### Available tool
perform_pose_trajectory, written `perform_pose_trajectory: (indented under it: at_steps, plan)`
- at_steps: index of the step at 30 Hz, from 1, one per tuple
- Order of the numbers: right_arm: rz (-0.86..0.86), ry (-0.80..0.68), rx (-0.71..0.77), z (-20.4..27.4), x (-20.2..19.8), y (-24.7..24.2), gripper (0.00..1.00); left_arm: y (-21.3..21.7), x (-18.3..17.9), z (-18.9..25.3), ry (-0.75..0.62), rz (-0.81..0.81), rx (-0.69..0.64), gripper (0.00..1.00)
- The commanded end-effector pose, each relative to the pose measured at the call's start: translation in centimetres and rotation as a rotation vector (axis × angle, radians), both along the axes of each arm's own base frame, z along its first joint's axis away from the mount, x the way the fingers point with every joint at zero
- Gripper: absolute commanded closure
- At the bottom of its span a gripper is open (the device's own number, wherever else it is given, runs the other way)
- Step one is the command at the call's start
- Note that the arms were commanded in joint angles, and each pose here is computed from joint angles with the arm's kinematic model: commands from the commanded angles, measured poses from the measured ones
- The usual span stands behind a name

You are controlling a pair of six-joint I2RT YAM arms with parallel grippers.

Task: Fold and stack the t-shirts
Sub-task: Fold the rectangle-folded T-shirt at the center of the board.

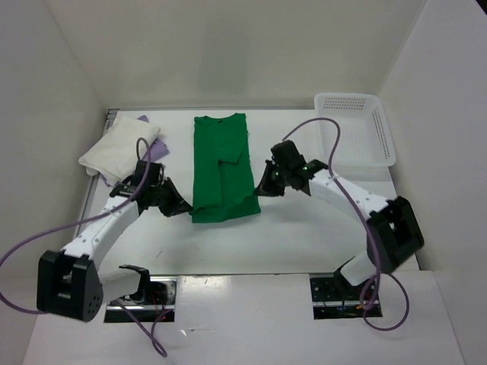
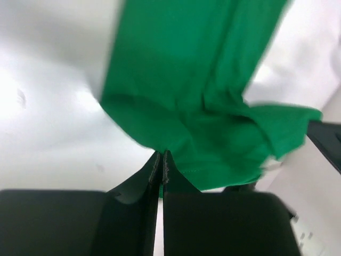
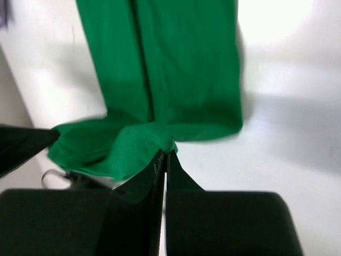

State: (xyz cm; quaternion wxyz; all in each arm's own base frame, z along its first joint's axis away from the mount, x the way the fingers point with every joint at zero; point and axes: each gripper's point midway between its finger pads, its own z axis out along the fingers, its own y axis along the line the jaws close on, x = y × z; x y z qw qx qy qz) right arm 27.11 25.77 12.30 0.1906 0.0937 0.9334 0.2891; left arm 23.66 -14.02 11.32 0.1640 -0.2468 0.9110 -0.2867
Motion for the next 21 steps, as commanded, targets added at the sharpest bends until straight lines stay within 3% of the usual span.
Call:
perform_pose_trajectory:
  at_steps: [1,10,21]
  plan:
    - [0.057,-0.073,-0.083,-0.4,4.5,-0.3,1.0,1.5,6.2,2.0,-0.147,0.045,0.02,0.94]
    - [-0.005,-0.112,-0.08,-1.6,14.8,-1.5,1.0,1.5,17.6,0.4,-0.19,0.023,0.106,0.94]
    - [-0.006,-0.11,-0.058,-4.7,20.6,-1.3,1.0,2.8,21.5,-4.6,-0.134,0.061,0.209,0.93]
